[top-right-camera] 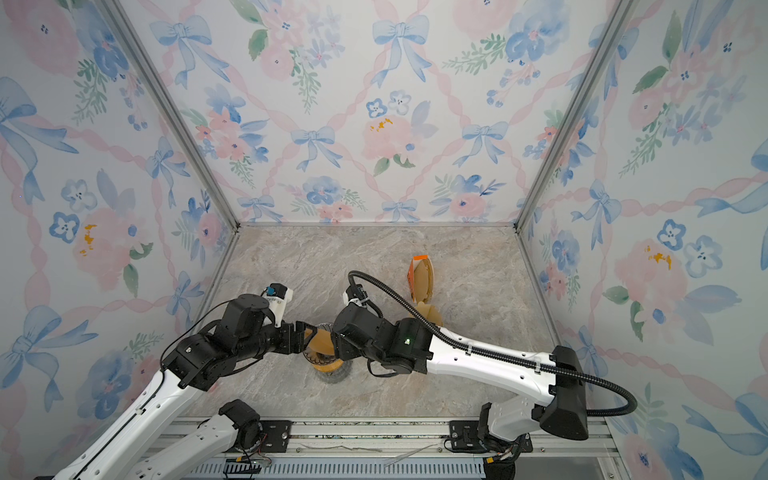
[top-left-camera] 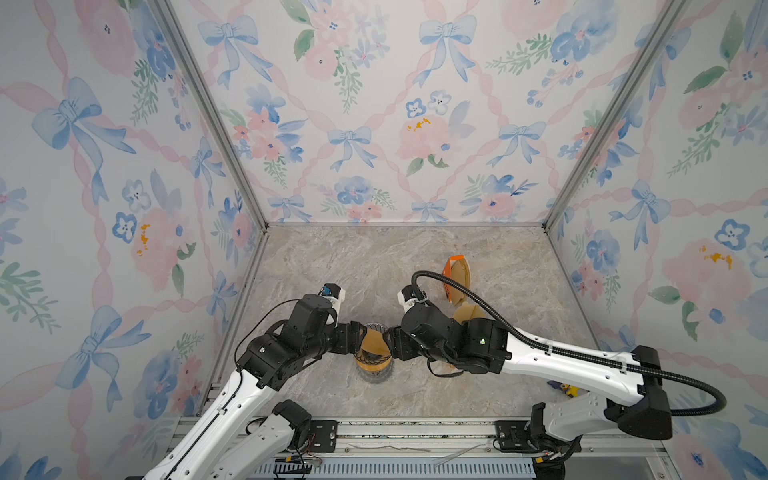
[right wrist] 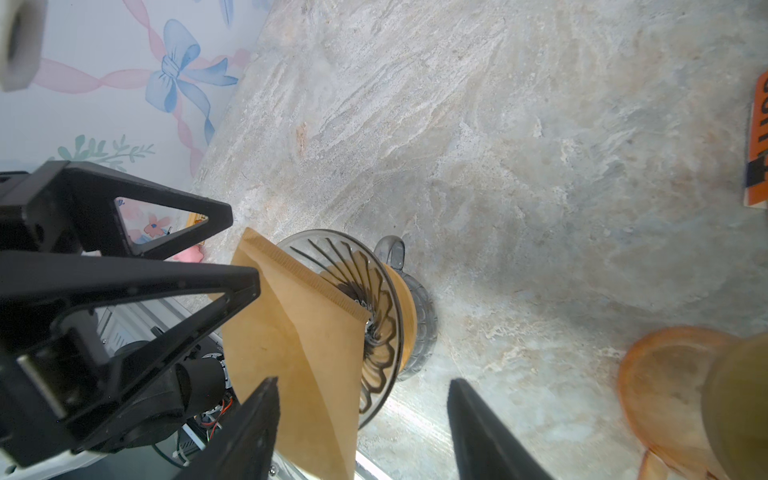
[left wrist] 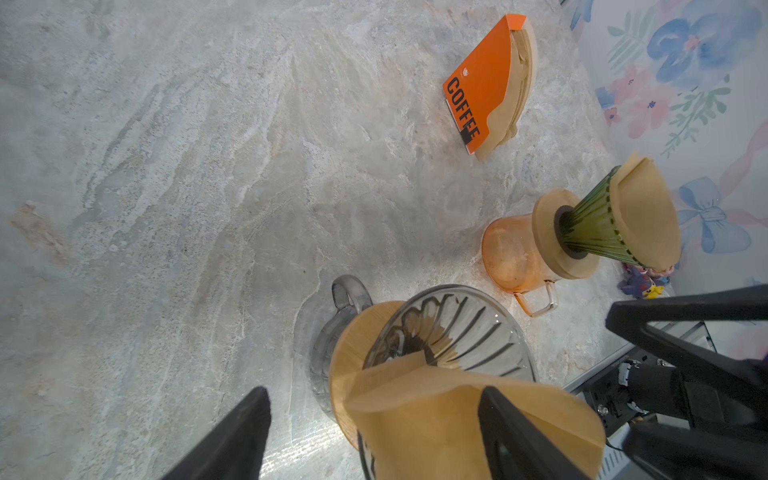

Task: Place the coffee filter in the dripper
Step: 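Lower the filter into the glass dripper while the left gripper reaches to its rim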

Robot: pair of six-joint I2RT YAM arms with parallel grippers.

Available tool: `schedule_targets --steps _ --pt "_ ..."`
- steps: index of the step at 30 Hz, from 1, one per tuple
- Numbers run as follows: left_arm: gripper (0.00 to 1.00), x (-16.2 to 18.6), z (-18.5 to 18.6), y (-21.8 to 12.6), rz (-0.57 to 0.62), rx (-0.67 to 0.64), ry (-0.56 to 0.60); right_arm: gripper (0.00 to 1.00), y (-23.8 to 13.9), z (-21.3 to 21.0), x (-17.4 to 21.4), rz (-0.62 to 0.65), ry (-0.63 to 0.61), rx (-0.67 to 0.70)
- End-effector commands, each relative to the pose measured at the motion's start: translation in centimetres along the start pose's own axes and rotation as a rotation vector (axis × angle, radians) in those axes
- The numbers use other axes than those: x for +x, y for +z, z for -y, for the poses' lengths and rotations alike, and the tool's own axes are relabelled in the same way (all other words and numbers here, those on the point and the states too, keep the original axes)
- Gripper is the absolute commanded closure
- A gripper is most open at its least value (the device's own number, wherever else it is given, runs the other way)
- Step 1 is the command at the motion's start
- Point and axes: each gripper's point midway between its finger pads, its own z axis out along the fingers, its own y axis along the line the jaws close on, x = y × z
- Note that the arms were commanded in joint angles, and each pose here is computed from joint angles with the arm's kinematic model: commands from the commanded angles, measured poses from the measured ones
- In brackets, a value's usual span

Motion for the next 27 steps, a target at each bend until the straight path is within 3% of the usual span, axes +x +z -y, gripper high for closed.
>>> schedule_targets --steps 1,27 --pt "0.20 0.0 0.3 -0.1 -0.018 0.007 -0.021 0.33 0.7 -0.4 0.1 0.002 0.004 0.011" --pt "0.19 2.4 0.2 2.2 -0.119 -0.033 -0.080 0.27 5.0 1.1 2.3 -0.132 -0.015 0.079"
